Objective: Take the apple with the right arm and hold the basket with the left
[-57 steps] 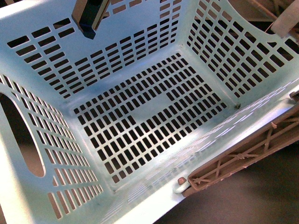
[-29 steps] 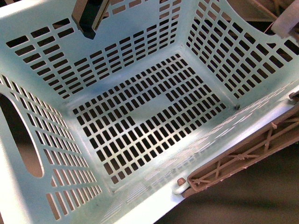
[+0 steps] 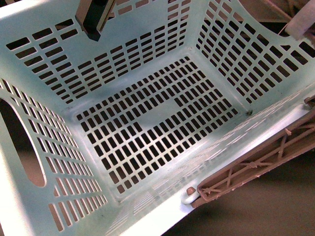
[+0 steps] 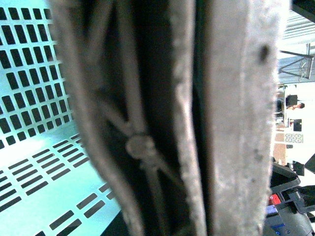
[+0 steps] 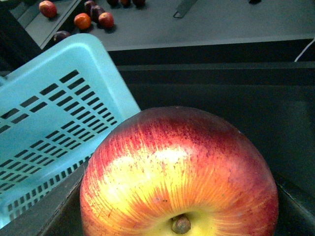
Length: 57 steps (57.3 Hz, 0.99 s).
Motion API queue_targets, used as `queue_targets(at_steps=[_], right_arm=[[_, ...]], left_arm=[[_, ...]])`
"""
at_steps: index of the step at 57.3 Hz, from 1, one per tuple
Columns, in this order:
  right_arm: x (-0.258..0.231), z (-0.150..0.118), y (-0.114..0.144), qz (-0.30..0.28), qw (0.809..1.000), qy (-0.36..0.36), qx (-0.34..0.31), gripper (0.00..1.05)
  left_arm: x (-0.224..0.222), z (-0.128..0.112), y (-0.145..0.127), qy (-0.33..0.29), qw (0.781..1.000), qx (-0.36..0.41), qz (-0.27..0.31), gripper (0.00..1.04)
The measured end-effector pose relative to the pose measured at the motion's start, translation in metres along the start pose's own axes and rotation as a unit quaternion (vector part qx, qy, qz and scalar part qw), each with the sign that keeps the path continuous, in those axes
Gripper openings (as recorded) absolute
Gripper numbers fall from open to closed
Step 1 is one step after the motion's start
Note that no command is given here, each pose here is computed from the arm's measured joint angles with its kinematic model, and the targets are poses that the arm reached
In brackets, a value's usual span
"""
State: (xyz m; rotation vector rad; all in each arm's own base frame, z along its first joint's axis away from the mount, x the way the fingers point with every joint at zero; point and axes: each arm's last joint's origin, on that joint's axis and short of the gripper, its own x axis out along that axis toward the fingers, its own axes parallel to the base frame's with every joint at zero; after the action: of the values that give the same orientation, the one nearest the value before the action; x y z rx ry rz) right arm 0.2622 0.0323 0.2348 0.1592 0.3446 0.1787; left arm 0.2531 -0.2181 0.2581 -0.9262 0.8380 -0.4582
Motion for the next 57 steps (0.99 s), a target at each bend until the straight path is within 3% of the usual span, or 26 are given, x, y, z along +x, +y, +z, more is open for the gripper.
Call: queue_targets(at_steps=[26,41,47,57], right_arm=[[0.006,-0.011,0.038,0.051,0.998,0.019,-0.01,0.81],[0.008,-0.018,0.042,0.055,0.998,0.032,-0.008,0.81],[0.008,-0.018,0.042,0.053,0.998,0.032,-0.003,0.97],[0.008,-0.017,0.039,0.043,0.999,0.032,0.001,0.96]], left_arm=[[0.0,0.0,0.0,0.0,1.0,0.0,0.0,0.15],[0.0,0.0,0.0,0.0,1.0,0.0,0.0,0.15],[0.0,0.0,0.0,0.0,1.0,0.0,0.0,0.15],[0.0,0.0,0.0,0.0,1.0,0.0,0.0,0.15]])
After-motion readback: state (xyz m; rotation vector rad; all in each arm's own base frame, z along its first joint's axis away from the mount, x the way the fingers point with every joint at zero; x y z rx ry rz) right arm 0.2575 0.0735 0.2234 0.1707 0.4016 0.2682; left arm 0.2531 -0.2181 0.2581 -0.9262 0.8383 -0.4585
